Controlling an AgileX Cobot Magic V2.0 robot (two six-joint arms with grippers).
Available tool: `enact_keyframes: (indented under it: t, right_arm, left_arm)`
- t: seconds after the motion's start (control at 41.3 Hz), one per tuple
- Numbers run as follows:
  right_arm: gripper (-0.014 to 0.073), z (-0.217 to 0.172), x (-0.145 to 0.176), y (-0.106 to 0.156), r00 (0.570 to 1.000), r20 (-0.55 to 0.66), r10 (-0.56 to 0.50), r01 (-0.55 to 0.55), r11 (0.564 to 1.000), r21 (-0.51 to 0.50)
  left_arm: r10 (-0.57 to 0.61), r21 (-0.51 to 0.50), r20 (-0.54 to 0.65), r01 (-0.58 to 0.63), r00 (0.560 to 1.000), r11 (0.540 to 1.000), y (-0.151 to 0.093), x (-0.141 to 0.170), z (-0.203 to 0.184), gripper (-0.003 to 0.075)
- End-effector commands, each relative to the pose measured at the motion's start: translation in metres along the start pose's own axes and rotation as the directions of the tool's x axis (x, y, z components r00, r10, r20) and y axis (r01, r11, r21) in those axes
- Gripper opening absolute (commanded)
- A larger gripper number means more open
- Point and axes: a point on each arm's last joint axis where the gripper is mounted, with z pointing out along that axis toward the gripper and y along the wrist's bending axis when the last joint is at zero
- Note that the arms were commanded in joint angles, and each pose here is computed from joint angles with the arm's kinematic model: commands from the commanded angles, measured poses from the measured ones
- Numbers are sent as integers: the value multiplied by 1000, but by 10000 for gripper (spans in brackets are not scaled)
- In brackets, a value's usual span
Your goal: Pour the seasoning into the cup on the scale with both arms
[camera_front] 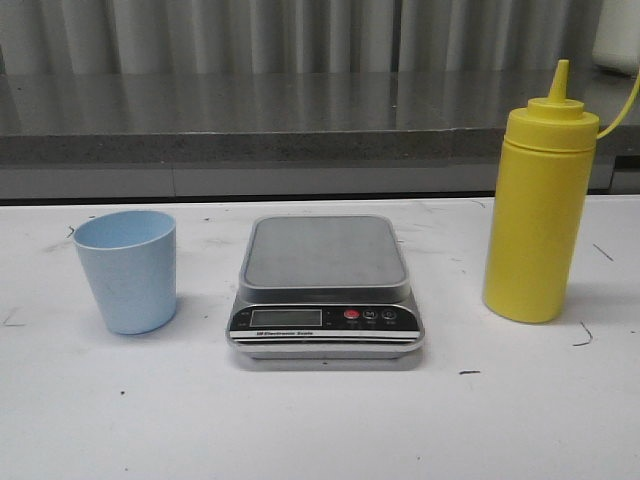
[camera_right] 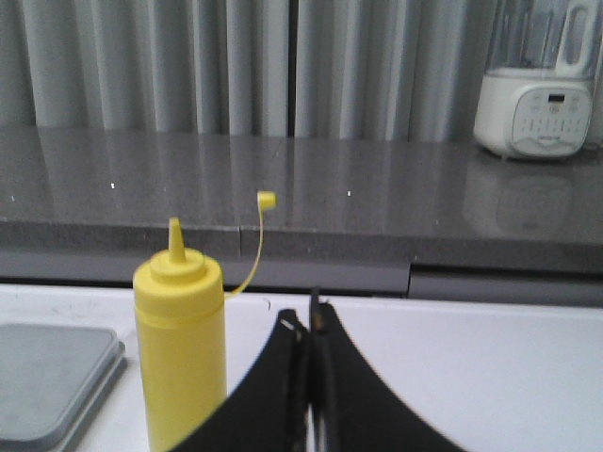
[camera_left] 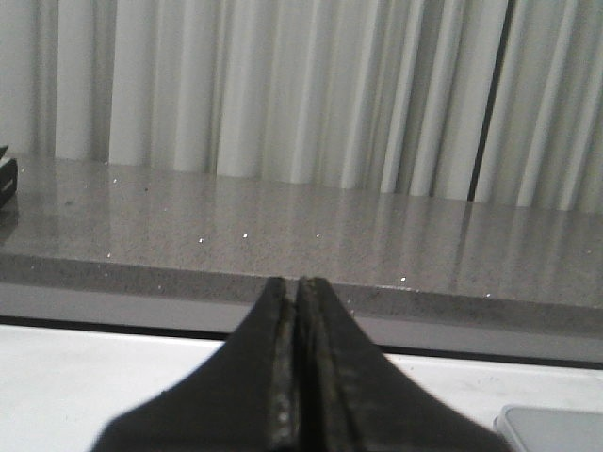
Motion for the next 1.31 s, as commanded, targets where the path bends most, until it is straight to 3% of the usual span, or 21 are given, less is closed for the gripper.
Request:
enact_keyframes:
  t: [0.0,0.145,0.291,0.484,0.678,0.896,1.017,1.138,1.235,1.284]
  right_arm:
    - [-69,-6,-45,1,996,92,-20,20,1000,4]
    - [-69,-1,-81,3,999,24,-26,26,1000,3]
    - [-69,15,-97,4,992,-125,-25,26,1000,4]
    - [-69,43,-84,3,945,-328,-19,22,1000,7]
    - [-69,62,-68,2,904,-427,-16,22,1000,9]
    - [-60,71,-52,2,823,-567,-19,28,1000,8]
    - [78,74,-46,1,788,-615,-29,38,999,1]
    - [372,75,-45,1,775,-629,-58,60,998,-18]
    - [538,75,-44,1,770,-635,-64,65,998,-22]
    - [566,75,-44,1,769,-636,-64,65,998,-22]
  left_arm:
    - [-8,11,30,8,1000,1000,-5,-46,-3,-20]
    - [-3,12,-92,4,996,1000,-10,-88,3,-20]
    - [-2,8,-199,4,980,1000,-12,-106,20,-20]
    - [-5,-2,-301,5,954,1000,-11,-95,42,-20]
    - [-9,-10,-376,5,926,1000,-9,-78,55,-20]
    - [-10,-14,-414,5,910,1000,-9,-69,60,-20]
    - [-11,-15,-422,5,907,1000,-8,-68,62,-19]
    - [-11,-16,-444,5,896,1000,-8,-66,61,22]
    - [-11,-16,-453,5,891,1000,-8,-66,61,150]
    - [-11,-16,-457,4,889,1000,-8,-65,61,239]
